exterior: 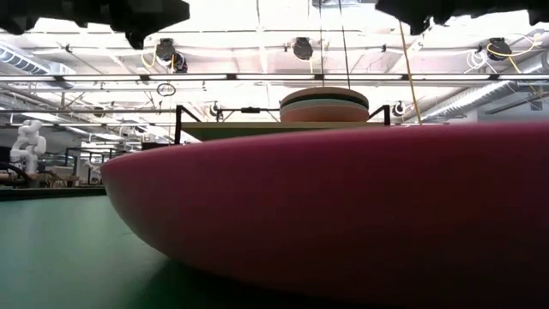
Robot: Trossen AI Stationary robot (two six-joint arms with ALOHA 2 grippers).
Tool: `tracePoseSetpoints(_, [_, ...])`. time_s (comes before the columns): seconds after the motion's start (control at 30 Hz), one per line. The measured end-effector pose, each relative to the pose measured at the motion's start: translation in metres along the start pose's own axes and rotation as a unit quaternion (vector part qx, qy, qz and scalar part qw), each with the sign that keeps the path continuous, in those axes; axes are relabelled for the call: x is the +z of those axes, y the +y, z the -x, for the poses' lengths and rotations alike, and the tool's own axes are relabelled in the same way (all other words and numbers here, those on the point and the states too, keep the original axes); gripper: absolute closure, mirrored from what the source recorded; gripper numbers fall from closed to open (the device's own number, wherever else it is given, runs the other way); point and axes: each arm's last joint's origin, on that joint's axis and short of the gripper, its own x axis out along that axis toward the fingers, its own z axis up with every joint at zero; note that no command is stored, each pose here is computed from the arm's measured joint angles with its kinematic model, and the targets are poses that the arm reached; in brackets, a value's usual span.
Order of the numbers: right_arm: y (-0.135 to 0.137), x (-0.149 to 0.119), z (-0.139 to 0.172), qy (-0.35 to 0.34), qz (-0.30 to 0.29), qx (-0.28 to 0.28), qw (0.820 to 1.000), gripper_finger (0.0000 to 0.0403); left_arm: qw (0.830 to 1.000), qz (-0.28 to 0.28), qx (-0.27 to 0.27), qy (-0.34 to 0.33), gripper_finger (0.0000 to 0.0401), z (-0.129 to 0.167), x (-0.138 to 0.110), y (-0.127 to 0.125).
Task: Place and stack plates onto a shelf
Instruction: Put the white plate on the shelf
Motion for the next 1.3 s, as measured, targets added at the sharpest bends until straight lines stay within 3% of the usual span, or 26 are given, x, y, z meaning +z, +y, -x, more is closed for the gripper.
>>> tracePoseSetpoints(0.33, [0.006, -0.011, -0.019, 0.028, -0.007, -0.012, 1.0, 0.0273, 1.0, -0.004, 0.015, -0.01, 0.0309, 0.0, -0.005, 0.005])
tracePoseSetpoints(0.43, [0.008, -0.023, -0.026, 0.07, -0.019, -0.029, 0.997, 0.0273, 1.0, -0.008, 0.016, -0.014, 0.0309, 0.0, -0.004, 0.005])
tracePoseSetpoints(0.77, [0.021, -0.06, -0.032, 0.225, -0.077, 0.019, 0.971, 0.0273, 1.0, -0.001, 0.019, -0.013, 0.0309, 0.0, -0.004, 0.005])
tracePoseSetpoints(0.9, [0.021, -0.078, -0.022, 0.322, -0.041, 0.012, 0.946, 0.0273, 1.0, 0.005, 0.019, -0.013, 0.0309, 0.0, -0.004, 0.005])
tracePoseSetpoints(1.13, [0.014, -0.098, 0.0, 0.452, -0.039, -0.091, 0.887, 0.0273, 1.0, 0.008, 0.019, -0.013, 0.0309, 0.0, -0.004, 0.005])
tracePoseSetpoints(1.3, [0.005, -0.106, 0.014, 0.494, -0.029, -0.205, 0.845, 0.0273, 1.0, 0.008, 0.02, -0.013, 0.0309, 0.0, -0.004, 0.005])
